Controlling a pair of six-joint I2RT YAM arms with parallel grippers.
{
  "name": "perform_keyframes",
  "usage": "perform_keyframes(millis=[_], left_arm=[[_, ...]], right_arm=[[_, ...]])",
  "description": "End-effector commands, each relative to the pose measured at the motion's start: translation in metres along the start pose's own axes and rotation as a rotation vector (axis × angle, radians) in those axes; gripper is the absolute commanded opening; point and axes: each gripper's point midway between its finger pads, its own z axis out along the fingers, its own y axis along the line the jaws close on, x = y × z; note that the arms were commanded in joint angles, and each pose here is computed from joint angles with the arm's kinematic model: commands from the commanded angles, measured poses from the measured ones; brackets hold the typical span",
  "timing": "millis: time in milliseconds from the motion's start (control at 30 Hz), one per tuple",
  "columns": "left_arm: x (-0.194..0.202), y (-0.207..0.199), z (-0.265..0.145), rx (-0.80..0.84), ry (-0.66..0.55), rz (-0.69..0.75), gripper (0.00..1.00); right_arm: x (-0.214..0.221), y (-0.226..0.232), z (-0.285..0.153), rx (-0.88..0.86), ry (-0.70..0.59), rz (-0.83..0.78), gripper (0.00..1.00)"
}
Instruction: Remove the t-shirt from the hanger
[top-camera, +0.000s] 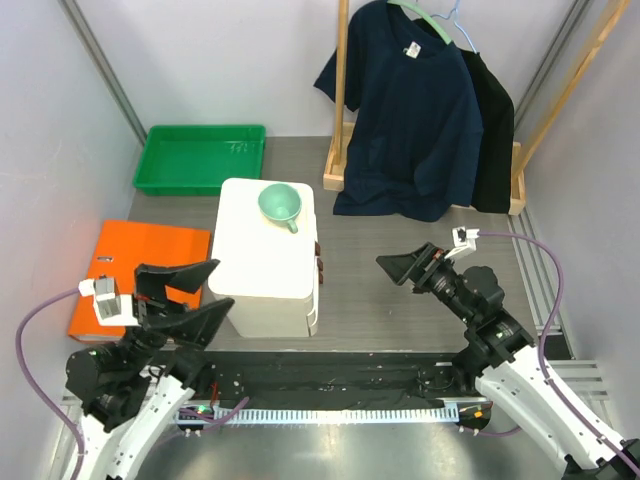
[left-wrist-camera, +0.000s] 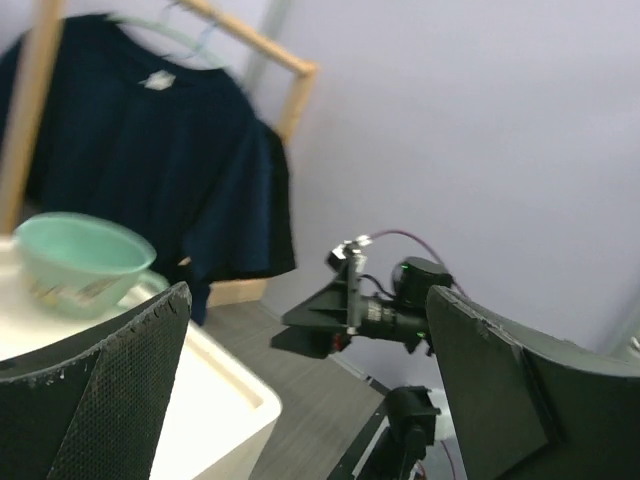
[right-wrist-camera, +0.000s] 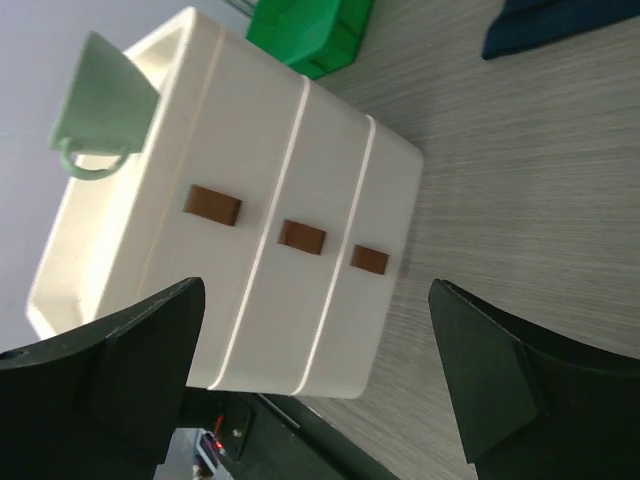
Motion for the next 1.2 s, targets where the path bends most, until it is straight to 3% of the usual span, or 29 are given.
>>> perform_keyframes(millis=[0,67,100,133,233,333,433,600,667,833,900,1033,1133,1167], left_arm=[[0.015,0.076,-0.042,-0.522,0.045,-0.122,1.00],[-0.004,0.091,-0.058,-0.692,-0.038,-0.181,1.00],[0.015,0.105,-0.074,-0.810,0.045,-0.202,1.00],[0.011,0.106,-0.078,-0.842,0.042,-0.205,1.00],[0.012,0.090,-0.074,-0.773,0.123,-0.170,1.00],[0.011,0.078,-0.066,-0.692,0.113,-0.197,1.00],[0.012,0.070,-0.061,-0.637,0.115,-0.208,1.00],[0.018,0.071,-0.061,-0.661,0.181,-0.203,1.00],[0.023,0.074,-0.059,-0.680,0.225,-0.200,1.00],[0.032,0.074,-0.047,-0.663,0.276,-0.220,1.00],[0.037,0.077,-0.043,-0.663,0.276,-0.245,1.00],[0.040,0.072,-0.034,-0.627,0.271,-0.303,1.00],[0.041,0.063,-0.026,-0.581,0.283,-0.345,0.99],[0.044,0.062,-0.023,-0.575,0.300,-0.355,0.99]], right_arm=[[0.001,-0.034,-0.006,0.196,0.032,-0.074,1.00],[-0.013,-0.041,-0.007,0.261,-0.006,-0.141,1.00],[-0.012,-0.047,-0.007,0.302,0.016,-0.166,1.00],[-0.016,-0.049,-0.006,0.325,0.022,-0.195,1.00],[-0.040,-0.049,0.001,0.415,0.016,-0.304,1.00],[-0.077,-0.043,0.010,0.520,-0.012,-0.423,1.00],[-0.130,-0.026,0.017,0.628,-0.100,-0.535,1.00],[-0.243,0.016,0.017,0.721,-0.332,-0.574,1.00],[-0.275,0.037,0.032,0.656,-0.352,-0.576,1.00],[-0.340,0.041,0.042,0.698,-0.434,-0.617,0.99],[-0.360,0.053,0.056,0.628,-0.445,-0.612,0.93],[-0.398,0.092,0.067,0.460,-0.484,-0.626,0.92],[-0.415,0.092,0.078,0.420,-0.483,-0.636,0.92],[-0.411,0.101,0.087,0.329,-0.445,-0.645,0.91]])
